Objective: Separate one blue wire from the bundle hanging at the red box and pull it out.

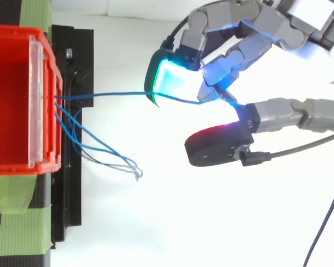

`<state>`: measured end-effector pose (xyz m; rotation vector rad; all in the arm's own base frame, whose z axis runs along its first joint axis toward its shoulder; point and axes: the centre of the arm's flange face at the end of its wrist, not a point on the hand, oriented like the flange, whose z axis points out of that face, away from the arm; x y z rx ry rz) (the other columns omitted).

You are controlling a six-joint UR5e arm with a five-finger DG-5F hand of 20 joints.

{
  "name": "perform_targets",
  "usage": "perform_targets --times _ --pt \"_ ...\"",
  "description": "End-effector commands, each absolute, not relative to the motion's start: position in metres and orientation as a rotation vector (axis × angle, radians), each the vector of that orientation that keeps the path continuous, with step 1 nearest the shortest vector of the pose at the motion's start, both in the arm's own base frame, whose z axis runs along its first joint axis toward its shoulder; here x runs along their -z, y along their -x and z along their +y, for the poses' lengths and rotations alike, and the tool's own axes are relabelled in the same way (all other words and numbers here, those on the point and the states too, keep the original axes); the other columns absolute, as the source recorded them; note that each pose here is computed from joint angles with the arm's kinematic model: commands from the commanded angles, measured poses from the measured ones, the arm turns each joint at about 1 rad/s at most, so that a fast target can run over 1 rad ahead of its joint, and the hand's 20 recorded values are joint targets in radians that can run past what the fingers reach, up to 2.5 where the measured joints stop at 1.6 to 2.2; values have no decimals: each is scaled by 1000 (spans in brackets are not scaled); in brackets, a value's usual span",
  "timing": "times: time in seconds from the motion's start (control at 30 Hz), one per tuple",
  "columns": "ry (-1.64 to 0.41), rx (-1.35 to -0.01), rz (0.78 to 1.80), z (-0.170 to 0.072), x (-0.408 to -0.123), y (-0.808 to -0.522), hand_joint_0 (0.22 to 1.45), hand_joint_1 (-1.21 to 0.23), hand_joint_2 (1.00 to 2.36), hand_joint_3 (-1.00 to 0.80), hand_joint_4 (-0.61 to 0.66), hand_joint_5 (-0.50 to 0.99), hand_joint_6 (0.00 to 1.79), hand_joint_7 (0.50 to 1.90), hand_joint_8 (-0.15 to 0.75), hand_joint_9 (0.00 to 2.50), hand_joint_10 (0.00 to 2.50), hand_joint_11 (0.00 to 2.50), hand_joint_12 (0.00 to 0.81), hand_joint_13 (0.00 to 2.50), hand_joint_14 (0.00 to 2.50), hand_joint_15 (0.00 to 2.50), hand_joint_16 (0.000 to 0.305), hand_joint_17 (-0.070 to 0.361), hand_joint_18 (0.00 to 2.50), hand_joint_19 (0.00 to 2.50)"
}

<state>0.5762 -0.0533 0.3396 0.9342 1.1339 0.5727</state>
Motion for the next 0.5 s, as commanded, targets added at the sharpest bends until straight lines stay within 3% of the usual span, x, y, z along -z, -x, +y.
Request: perform_targets --times 0.0,0.47 --pt "-935 -576 1132 -53 -340 -576 637 -694 1015 -335 219 -191 756 1065 315 1095 2 1733 336 1303 2 1637 47 105 548 663" --pt "-935 -579 1135 -50 -339 -576 615 -664 1025 -175 196 -191 813 1062 325 1148 0 1754 343 1334 1 1629 47 105 580 672"
